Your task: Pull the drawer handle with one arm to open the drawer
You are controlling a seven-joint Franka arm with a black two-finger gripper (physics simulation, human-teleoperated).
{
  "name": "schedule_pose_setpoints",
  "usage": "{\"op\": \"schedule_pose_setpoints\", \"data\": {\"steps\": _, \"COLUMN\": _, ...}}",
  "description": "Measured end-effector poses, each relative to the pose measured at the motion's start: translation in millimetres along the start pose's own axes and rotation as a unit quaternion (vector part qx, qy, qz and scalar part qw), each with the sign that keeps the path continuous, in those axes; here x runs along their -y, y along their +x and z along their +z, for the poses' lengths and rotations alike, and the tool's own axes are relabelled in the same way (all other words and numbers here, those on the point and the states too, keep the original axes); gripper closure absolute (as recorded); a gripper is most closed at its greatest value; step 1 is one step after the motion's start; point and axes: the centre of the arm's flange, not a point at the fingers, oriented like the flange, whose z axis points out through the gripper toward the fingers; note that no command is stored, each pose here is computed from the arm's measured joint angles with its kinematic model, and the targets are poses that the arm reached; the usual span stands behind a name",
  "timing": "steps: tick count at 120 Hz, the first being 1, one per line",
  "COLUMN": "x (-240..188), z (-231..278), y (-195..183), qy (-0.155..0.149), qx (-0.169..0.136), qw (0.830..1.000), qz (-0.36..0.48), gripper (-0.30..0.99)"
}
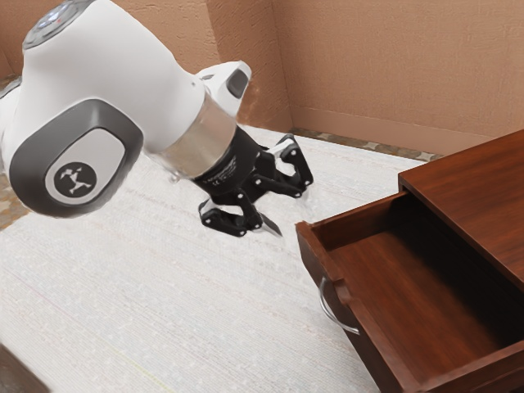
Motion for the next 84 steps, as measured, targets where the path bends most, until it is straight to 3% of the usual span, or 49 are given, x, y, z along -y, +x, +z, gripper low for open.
{"op": "schedule_pose_setpoints", "data": {"steps": 14, "x": -32, "z": -124, "y": 44, "qy": -0.026, "qx": -0.032, "qw": 0.998, "qz": -0.055, "gripper": 0.29}}
{"op": "schedule_pose_setpoints", "data": {"steps": 22, "x": -10, "z": -152, "y": 83, "qy": 0.016, "qx": -0.042, "qw": 0.992, "qz": -0.121, "gripper": 0.21}}
{"op": "schedule_pose_setpoints", "data": {"steps": 36, "x": 50, "z": -130, "y": 141, "qy": 0.131, "qx": -0.056, "qw": 0.962, "qz": -0.232, "gripper": 0.12}}
{"op": "schedule_pose_setpoints", "data": {"steps": 44, "x": 71, "z": -119, "y": 153, "qy": 0.175, "qx": -0.055, "qw": 0.946, "qz": -0.269, "gripper": 0.09}}
{"op": "schedule_pose_setpoints", "data": {"steps": 64, "x": 67, "z": -80, "y": 124, "qy": 0.238, "qx": -0.042, "qw": 0.932, "qz": -0.27, "gripper": 0.04}}
{"op": "schedule_pose_setpoints", "data": {"steps": 84, "x": 72, "z": -73, "y": 124, "qy": 0.253, "qx": -0.044, "qw": 0.921, "qz": -0.293, "gripper": 0.02}}
